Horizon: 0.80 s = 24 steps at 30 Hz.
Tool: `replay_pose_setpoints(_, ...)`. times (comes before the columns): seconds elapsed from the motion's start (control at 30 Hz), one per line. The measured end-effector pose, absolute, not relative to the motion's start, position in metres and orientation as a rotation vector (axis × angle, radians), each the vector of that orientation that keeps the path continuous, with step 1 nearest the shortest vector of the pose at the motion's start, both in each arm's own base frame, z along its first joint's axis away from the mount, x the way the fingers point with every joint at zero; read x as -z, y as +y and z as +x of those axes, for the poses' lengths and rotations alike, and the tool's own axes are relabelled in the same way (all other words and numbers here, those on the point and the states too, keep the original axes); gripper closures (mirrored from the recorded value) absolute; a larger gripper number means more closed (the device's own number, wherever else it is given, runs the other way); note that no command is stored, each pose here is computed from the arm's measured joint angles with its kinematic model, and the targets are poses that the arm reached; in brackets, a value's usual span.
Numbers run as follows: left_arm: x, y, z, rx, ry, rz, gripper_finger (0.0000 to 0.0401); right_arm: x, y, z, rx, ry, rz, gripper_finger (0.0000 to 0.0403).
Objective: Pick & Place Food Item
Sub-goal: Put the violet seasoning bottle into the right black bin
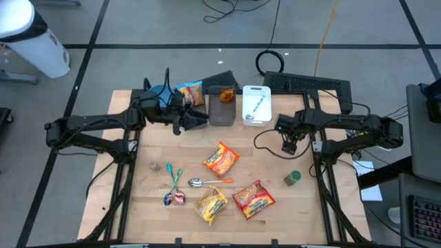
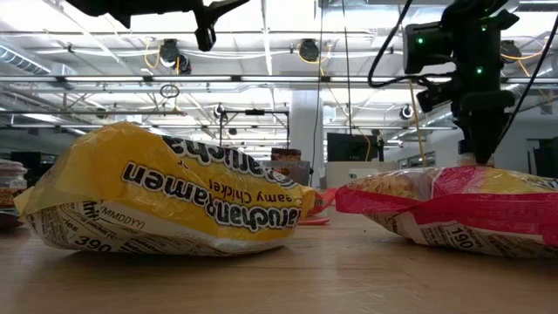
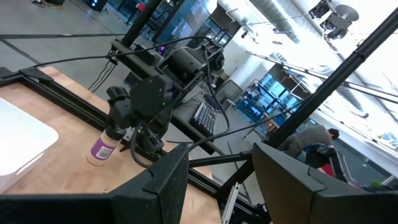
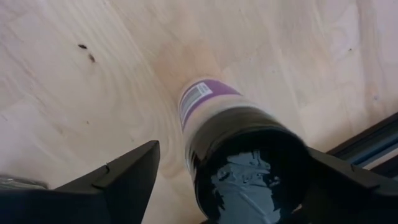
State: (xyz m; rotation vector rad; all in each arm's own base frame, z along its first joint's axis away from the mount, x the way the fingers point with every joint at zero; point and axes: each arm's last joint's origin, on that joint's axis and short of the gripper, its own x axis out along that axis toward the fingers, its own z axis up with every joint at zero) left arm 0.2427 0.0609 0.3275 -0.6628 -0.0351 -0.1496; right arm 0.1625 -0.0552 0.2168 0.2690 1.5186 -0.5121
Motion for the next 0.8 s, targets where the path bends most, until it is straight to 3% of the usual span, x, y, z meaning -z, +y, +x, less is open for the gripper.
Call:
replay_pose_setpoints(0.43,-0.3275,0.0609,0.2427,0.15,-0.035,-0.67,0.0215,-0.2056,-0.0531,0.1576,0.517,1.549,0.308,0.0117)
replay_pose_setpoints(0.8,-0.3275,0.0609,0.2427,0.15,-0.035,-0.671,0.0215,-0.2056,-0.0538,0.1605,0.506,1.52,0.304,0.0117)
